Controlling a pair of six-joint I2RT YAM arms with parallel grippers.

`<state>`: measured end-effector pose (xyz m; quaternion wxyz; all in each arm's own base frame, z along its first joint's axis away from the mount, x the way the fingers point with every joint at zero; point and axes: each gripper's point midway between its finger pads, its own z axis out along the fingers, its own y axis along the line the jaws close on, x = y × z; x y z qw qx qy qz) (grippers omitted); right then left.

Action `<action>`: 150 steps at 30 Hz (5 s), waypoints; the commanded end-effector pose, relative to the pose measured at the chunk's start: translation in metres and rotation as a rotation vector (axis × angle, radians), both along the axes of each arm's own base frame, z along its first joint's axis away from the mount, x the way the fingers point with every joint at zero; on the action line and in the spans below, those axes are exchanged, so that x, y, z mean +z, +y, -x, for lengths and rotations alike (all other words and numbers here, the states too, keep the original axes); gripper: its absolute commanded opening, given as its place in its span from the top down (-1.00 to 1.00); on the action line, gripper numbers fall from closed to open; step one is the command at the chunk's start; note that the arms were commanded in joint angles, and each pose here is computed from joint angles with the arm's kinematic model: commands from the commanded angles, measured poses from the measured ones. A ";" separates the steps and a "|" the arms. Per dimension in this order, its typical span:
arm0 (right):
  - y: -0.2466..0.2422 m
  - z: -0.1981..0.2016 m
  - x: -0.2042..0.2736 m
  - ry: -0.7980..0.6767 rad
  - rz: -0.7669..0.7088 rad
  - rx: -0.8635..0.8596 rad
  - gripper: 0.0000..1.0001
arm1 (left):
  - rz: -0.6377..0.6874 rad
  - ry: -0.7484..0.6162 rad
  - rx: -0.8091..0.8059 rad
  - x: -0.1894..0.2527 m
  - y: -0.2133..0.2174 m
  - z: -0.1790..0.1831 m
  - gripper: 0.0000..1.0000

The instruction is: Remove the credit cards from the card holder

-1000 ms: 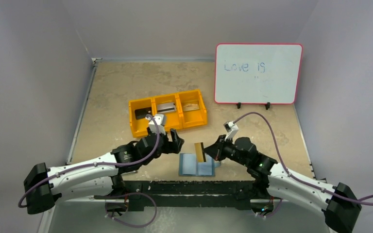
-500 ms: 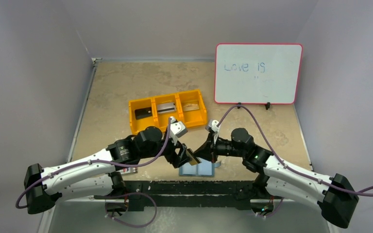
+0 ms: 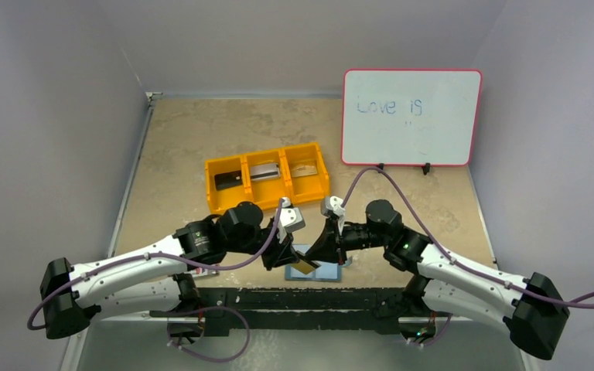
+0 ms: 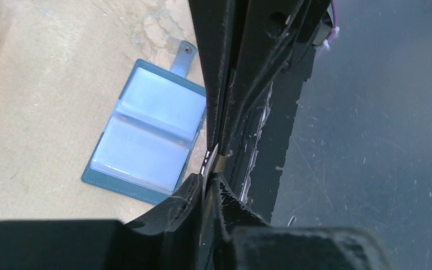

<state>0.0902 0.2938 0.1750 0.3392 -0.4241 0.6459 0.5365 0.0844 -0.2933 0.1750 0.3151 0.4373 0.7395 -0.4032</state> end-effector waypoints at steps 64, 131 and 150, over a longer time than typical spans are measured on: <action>-0.005 -0.006 0.044 -0.279 -0.220 -0.035 0.91 | 0.128 -0.101 0.010 0.031 -0.008 -0.010 1.00; -0.027 -0.165 0.042 -0.702 0.177 -0.644 1.00 | 0.136 -0.136 1.245 0.017 0.131 -0.127 -0.49; 0.009 -0.260 -0.009 -1.057 0.625 -0.485 1.00 | 0.205 -0.026 1.247 0.004 0.140 -0.111 -0.59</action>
